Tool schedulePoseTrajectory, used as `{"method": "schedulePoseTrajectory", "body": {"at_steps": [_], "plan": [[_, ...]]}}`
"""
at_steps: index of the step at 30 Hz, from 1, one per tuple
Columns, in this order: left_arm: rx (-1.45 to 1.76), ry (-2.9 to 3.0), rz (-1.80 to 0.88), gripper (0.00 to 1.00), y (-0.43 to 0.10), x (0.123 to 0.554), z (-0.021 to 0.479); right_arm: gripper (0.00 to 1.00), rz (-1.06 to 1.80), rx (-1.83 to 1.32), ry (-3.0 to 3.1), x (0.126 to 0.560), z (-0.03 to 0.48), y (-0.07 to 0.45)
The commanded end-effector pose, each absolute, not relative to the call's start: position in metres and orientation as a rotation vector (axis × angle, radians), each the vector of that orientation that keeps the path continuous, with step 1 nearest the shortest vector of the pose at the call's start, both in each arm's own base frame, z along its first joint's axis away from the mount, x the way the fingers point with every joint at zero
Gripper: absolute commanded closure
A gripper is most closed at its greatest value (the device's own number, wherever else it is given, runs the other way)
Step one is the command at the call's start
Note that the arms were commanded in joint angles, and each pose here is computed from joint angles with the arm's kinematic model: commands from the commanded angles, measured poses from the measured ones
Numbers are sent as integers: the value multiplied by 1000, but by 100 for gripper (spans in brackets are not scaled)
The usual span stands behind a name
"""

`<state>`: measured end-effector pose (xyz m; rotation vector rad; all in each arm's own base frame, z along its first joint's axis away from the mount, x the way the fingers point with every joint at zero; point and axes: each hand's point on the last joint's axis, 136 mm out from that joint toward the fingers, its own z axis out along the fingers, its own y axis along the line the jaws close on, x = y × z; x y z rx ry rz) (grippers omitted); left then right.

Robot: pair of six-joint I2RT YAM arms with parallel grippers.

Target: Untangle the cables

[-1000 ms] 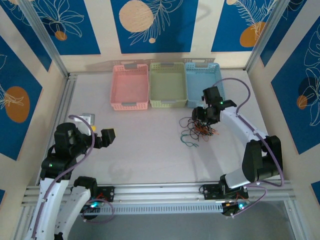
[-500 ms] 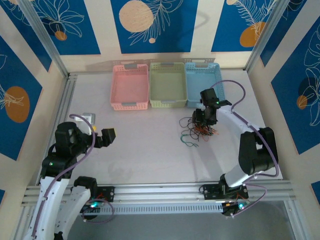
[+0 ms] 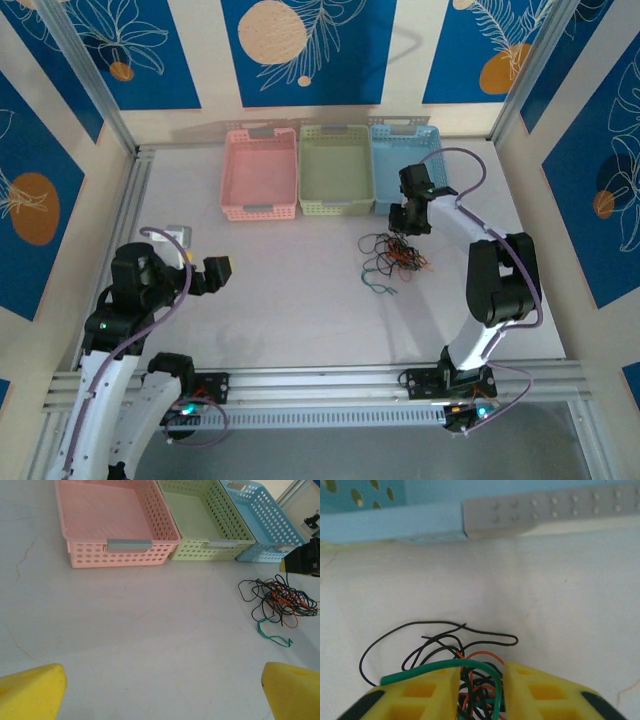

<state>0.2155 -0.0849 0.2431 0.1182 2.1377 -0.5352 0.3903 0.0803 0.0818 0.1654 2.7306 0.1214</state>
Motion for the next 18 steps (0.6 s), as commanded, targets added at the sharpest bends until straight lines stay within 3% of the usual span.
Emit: {"method": "schedulePoseTrajectory", "body": {"at_steps": [1, 7, 13, 18], "plan": [[128, 2136, -534, 0, -86, 216, 243, 82, 167, 150, 2712, 396, 86, 87], [129, 2138, -537, 0, -86, 217, 242, 100, 231, 86, 2689, 387, 94, 100], [131, 2139, -540, 0, -87, 216, 243, 100, 321, -30, 2628, 369, 122, 129], [173, 2192, -658, 2, -103, 213, 243, 100, 647, -127, 2506, 347, 166, 168]]}}
